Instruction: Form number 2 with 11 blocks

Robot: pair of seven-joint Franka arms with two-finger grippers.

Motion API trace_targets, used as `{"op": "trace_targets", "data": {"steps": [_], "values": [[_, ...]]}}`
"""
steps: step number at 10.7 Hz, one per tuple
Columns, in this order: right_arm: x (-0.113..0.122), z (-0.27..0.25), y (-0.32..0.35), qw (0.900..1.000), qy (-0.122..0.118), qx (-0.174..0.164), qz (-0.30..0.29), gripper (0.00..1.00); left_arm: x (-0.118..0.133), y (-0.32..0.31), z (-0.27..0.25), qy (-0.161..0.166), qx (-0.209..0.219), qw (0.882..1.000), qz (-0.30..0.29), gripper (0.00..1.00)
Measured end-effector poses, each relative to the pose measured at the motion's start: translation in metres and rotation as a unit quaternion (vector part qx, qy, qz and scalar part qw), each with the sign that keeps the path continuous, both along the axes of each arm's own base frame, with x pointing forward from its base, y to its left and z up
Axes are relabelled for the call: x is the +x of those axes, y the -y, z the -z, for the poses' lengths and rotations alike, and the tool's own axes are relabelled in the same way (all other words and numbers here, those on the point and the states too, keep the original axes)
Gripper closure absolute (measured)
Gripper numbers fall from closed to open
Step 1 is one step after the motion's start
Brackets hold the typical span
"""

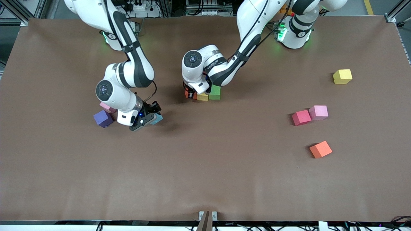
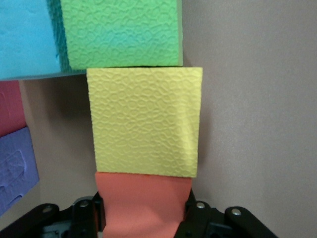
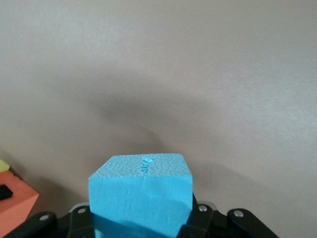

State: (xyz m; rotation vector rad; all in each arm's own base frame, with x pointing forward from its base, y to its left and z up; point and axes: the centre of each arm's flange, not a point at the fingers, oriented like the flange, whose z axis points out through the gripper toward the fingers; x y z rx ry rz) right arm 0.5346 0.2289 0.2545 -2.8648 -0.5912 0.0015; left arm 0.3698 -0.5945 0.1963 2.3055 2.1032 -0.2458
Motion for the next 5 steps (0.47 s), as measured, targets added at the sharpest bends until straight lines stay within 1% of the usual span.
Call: {"op": "trace_targets", "data": {"steps": [2, 4, 5], "values": [[-0.0030, -0.0060, -0.0083, 0.999, -0.002, -0.008, 0.043, 0.41, 0.0009, -0.0024, -0.0002, -0.001, 0.000, 1.000, -0.001, 0.44], [-0.0035, -0.0048, -0.0059, 0.998, -0.006, -0.011, 0.059, 0.41, 0.0005, -0.0028, -0.0002, -0.001, 0.001, 1.000, -0.001, 0.43], [-0.0031, -0.0046, -0.0036, 0.998, -0.007, -0.012, 0.061, 0.41, -0.0003, -0.0036, 0.0012, -0.002, 0.002, 1.000, 0.000, 0.33]]}}
